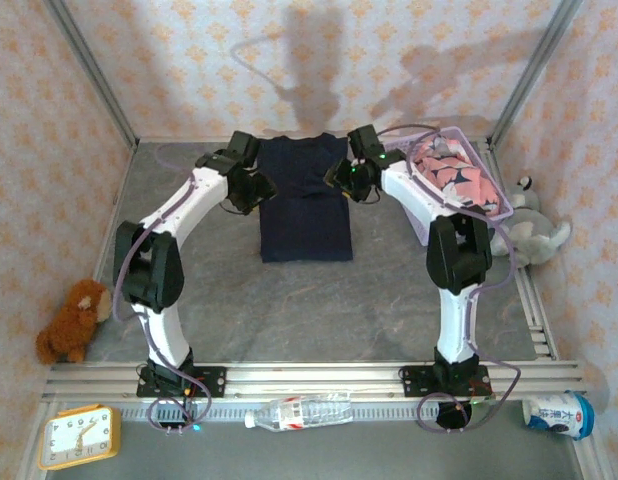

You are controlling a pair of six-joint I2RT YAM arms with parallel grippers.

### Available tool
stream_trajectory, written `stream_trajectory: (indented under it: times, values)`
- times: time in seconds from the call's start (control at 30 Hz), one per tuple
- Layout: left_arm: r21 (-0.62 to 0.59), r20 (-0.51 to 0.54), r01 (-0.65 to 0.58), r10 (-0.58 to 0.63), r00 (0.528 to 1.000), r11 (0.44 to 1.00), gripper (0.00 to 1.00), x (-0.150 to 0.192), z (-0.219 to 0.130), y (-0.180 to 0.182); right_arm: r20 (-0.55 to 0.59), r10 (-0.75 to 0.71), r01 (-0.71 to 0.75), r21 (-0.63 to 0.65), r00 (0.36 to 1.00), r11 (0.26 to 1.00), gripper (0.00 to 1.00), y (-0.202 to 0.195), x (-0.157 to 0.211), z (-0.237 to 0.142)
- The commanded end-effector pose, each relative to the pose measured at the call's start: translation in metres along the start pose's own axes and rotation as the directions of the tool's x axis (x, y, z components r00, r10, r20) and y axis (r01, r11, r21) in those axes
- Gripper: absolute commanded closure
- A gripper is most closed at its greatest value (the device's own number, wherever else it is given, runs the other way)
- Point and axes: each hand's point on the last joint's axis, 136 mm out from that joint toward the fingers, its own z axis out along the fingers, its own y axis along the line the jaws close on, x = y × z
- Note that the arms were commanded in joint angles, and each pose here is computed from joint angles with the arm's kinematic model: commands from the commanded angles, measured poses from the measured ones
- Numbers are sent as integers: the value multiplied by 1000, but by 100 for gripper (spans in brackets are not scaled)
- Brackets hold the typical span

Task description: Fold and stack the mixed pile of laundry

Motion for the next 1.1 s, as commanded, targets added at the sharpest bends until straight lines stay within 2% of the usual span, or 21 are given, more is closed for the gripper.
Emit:
stream_trajectory:
  times: [0.0, 0.13, 0.2, 0.33, 0.47, 0.67, 0.9, 1.07]
  values:
    - [5, -70, -74, 74, 995, 997, 62, 38, 15, -4, -134, -74, 84, 71, 988, 994, 56, -14, 56, -1]
    - [18, -154, -31, 33, 987, 999, 64, 74, 44, 5, -175, 48, -35, 77, 983, 996, 63, -34, 79, 18]
    - [11, -163, -14, 15, 987, 1000, 64, 81, 58, 13, -189, 95, -81, 80, 977, 993, 65, -45, 88, 30]
    - [-117, -142, -47, 30, 989, 992, 67, 81, 81, 49, -168, 157, -126, 182, 973, 975, 69, -83, 98, 48]
    - [-198, -179, -90, 54, 982, 976, 67, 90, 101, 74, -169, 154, -113, 230, 973, 967, 69, -99, 104, 50]
    - [-222, -202, -136, 91, 975, 966, 66, 115, 88, 95, -148, 134, -95, 244, 980, 965, 67, -109, 118, 37]
    - [-224, -218, -152, 102, 971, 963, 61, 152, 64, 130, -149, 102, -59, 270, 984, 961, 65, -118, 165, 25]
    - [-197, -201, -129, 89, 976, 972, 42, 163, 46, 141, -136, 59, -17, 292, 989, 956, 61, -115, 186, 16]
